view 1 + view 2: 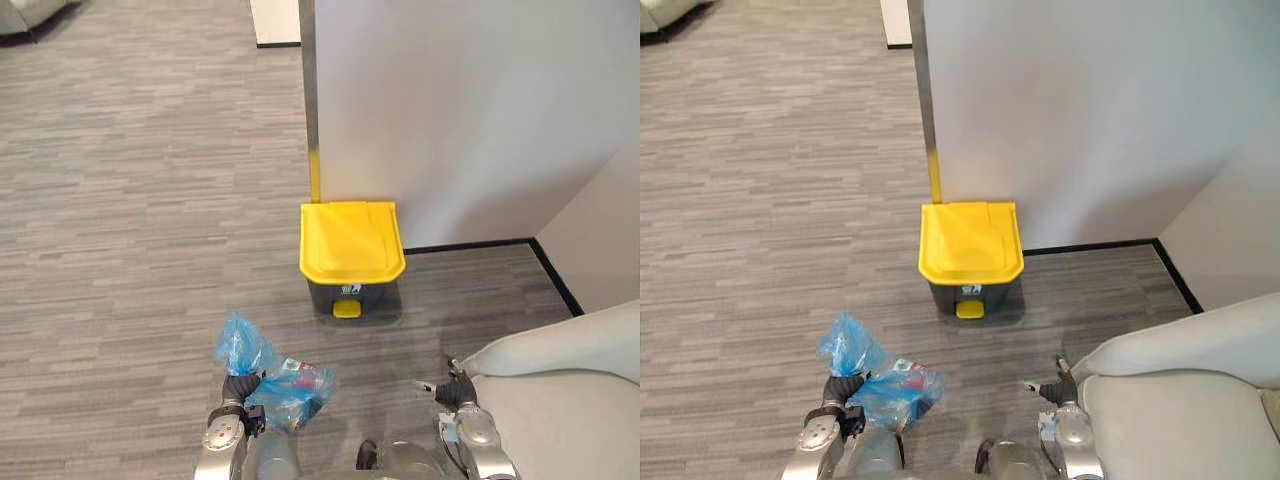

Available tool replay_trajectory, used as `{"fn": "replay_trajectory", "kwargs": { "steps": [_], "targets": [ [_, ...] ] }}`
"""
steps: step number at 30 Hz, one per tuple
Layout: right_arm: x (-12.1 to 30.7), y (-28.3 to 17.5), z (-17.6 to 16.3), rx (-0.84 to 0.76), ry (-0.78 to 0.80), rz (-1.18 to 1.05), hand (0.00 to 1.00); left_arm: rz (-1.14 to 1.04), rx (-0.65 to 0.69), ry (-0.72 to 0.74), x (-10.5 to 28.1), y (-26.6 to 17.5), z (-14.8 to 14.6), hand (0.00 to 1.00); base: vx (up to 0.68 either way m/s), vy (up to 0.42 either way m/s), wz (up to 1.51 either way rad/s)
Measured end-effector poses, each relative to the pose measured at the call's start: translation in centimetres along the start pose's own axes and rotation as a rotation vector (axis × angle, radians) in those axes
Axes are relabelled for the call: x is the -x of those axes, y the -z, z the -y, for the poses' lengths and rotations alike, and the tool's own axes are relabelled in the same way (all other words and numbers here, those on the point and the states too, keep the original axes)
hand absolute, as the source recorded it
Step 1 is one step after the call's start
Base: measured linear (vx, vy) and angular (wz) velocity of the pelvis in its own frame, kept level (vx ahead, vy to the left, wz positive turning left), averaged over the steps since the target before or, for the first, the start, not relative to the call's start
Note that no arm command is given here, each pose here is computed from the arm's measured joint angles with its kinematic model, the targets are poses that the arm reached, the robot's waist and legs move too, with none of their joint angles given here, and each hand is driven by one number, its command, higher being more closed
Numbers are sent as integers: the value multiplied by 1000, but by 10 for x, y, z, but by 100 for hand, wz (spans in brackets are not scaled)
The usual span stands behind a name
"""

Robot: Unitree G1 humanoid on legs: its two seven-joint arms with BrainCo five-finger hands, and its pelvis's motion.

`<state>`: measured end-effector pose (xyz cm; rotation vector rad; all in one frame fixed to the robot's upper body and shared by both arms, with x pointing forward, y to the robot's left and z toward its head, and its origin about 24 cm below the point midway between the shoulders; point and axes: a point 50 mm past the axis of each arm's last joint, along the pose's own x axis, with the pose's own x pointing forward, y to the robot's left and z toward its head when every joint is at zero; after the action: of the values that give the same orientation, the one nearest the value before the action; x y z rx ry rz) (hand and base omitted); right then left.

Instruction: Gather rubbish on tea table into small bin, then transfer packed bag to large trash can.

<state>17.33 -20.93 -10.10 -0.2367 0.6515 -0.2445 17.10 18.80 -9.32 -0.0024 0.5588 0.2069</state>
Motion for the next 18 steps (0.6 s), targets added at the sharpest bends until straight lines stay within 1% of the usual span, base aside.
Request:
{"fn": "replay_trajectory", "kwargs": {
  "steps": [4, 6, 9, 14, 18],
  "targets": [
    [0, 4, 5, -30, 26, -22, 0, 1, 0, -2, 0, 0, -1, 100, 306, 214, -21],
    [-1, 11, 1, -39, 25, -64, 0, -22, -18, -14, -2, 4, -7, 100, 303, 192, -2],
    [-5, 5, 2, -42, 35, -51, 0, -39, -29, -24, -2, 7, -12, 100, 262, 144, -19],
    [-11, -4, -3, -32, 15, -34, 0, -68, -51, -40, 3, 15, -21, 100, 131, 74, -46],
    [-5, 8, -4, -4, 8, -70, 0, -95, -76, -29, 6, 23, -21, 100, 110, 32, -7]
  ]
}}
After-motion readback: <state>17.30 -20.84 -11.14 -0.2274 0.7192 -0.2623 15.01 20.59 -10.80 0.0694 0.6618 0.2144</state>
